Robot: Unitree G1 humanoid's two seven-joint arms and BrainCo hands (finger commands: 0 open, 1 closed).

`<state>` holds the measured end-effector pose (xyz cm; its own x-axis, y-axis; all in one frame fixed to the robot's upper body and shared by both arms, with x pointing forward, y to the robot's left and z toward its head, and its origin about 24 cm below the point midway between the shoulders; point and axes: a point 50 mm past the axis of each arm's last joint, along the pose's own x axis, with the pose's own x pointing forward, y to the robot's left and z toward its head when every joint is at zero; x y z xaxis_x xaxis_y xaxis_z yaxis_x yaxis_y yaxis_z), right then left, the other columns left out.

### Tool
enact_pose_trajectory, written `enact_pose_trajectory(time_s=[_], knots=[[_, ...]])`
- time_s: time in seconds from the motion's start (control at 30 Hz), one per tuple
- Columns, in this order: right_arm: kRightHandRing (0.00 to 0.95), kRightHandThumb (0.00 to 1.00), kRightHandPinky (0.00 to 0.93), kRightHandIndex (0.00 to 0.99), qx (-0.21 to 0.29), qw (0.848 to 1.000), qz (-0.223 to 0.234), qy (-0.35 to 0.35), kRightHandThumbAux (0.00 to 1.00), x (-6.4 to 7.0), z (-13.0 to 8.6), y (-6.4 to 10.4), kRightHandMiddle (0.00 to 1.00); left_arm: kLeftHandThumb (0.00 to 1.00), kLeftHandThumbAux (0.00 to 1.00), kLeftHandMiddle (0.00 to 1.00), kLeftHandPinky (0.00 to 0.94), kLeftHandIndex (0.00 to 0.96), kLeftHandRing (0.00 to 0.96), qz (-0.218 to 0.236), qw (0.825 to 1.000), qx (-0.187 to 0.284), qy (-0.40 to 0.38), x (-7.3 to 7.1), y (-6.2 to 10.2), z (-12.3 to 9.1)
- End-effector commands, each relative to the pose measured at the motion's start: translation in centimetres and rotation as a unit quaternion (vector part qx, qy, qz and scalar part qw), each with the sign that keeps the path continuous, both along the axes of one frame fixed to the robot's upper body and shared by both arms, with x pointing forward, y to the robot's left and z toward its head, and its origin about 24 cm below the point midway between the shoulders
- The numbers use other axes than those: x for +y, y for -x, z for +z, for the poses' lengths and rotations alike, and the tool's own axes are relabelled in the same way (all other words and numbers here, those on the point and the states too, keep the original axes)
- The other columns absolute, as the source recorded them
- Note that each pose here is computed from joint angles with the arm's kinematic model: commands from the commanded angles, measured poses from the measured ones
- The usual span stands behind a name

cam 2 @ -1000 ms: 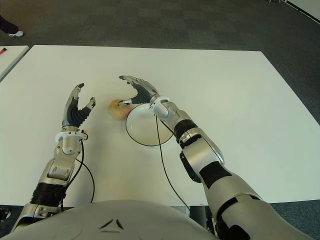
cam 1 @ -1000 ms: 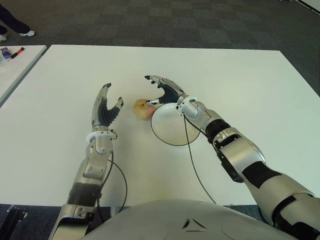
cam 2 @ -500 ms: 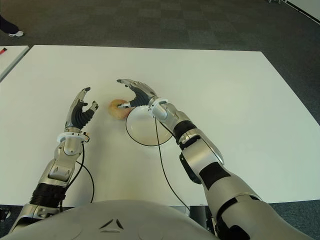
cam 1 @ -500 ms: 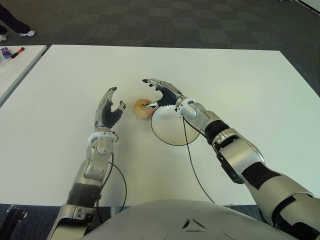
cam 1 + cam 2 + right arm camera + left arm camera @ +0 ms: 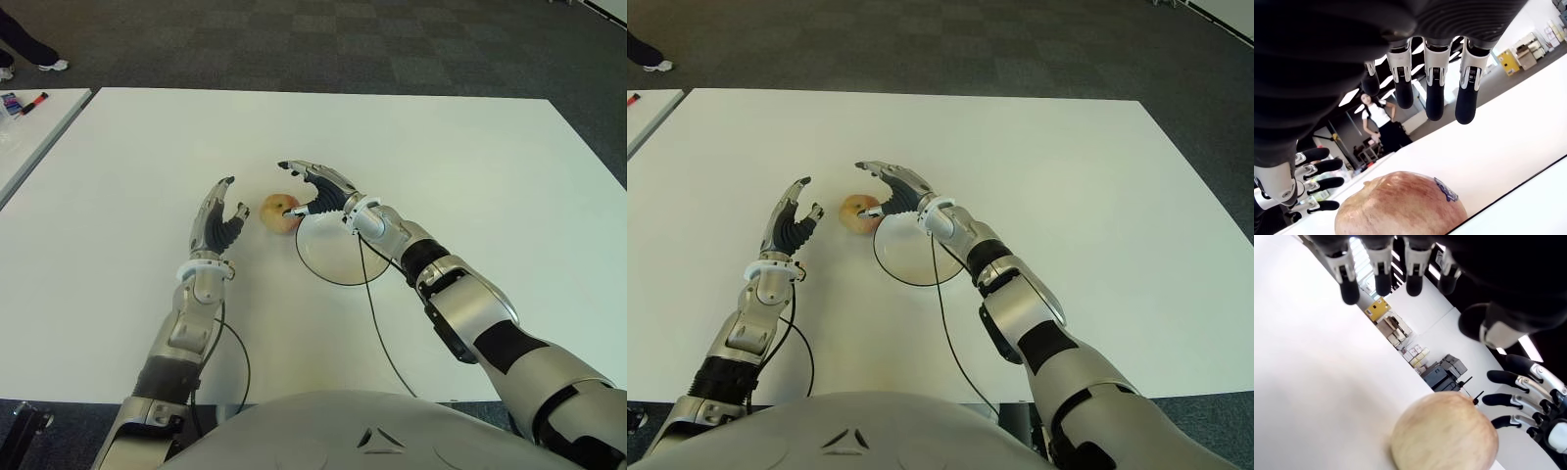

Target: Put the apples into the plate.

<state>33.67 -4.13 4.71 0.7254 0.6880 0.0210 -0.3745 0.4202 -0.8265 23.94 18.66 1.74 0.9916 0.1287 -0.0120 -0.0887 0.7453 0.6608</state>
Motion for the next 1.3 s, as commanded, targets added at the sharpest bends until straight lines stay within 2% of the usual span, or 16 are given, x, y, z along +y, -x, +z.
enact_pose_trajectory(time_s=[0.03,0.9,1.3], knots=[[0.192,0.472,0.272,0.048,0.009,1.0,0.002,0.016,0.547,-0.2,-0.7,0.4,0.144,0.646,0.4,0.001,0.184,0.0,0.059,-0.018,1.0,0.015,0.002,-0.6,-0.3,-0.3],[0.202,0.447,0.288,0.033,0.002,1.0,0.003,-0.001,0.554,-0.6,-0.6,0.7,0.149,0.626,0.393,0.0,0.193,0.0,0.052,-0.035,0.999,0.014,0.007,-0.7,-0.1,-0.4],[0.228,0.483,0.324,0.039,0.001,1.0,0.016,-0.009,0.544,-1.0,-0.5,1.4,0.167,0.637,0.387,0.0,0.174,0.0,0.042,-0.045,0.999,0.014,0.013,-0.8,0.3,-0.1]])
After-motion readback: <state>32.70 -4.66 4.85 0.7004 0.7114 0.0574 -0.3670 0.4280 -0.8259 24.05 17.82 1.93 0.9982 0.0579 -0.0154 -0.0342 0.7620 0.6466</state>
